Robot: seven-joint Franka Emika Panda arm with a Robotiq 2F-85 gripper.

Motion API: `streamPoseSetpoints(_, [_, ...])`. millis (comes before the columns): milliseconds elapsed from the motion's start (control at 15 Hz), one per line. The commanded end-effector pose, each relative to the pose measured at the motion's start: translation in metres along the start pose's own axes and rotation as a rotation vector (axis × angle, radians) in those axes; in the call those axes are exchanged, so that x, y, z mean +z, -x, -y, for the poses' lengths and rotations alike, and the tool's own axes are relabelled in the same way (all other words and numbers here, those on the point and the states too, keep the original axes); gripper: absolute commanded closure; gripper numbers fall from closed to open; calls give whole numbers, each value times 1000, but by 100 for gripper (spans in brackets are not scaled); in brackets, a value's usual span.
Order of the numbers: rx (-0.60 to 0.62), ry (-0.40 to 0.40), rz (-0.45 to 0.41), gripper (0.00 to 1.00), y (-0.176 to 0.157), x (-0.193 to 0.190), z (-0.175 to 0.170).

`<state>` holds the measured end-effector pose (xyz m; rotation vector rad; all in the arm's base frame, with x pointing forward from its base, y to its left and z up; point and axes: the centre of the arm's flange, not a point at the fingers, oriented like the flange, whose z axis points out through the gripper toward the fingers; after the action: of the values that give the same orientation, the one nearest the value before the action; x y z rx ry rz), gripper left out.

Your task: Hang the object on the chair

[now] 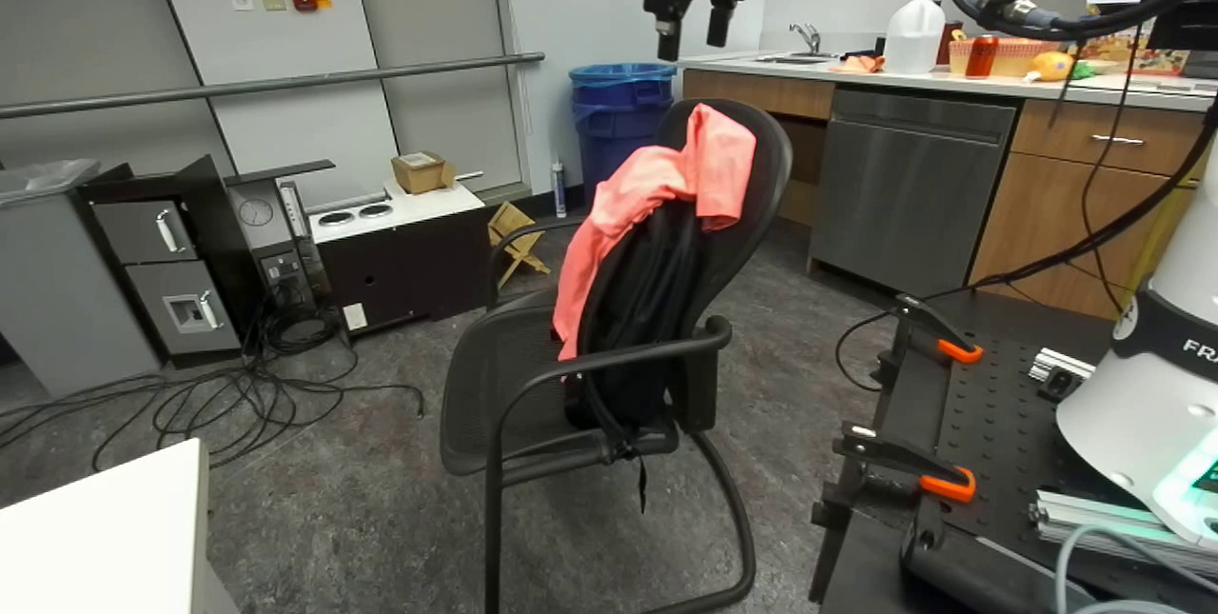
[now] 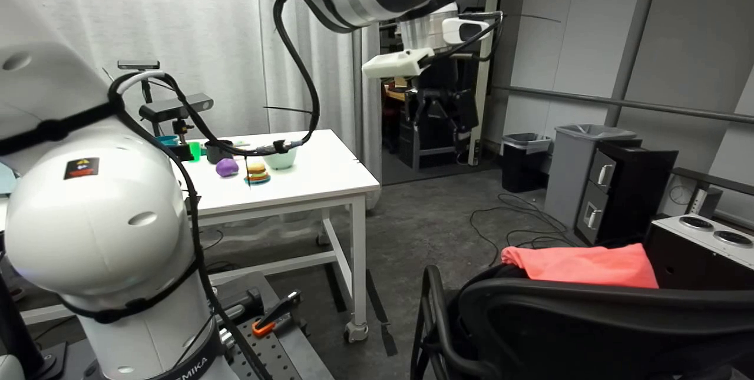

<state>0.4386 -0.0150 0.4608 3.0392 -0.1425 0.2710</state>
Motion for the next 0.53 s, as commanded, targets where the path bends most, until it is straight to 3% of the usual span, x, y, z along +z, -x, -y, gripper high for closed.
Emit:
streamPoseSetpoints(0, [13, 0, -11, 0, -18, -4, 4])
streamPoseSetpoints(200, [27, -2, -14, 0, -52, -2, 12])
streamPoseSetpoints(467, [28, -2, -8, 0, -56, 2, 12])
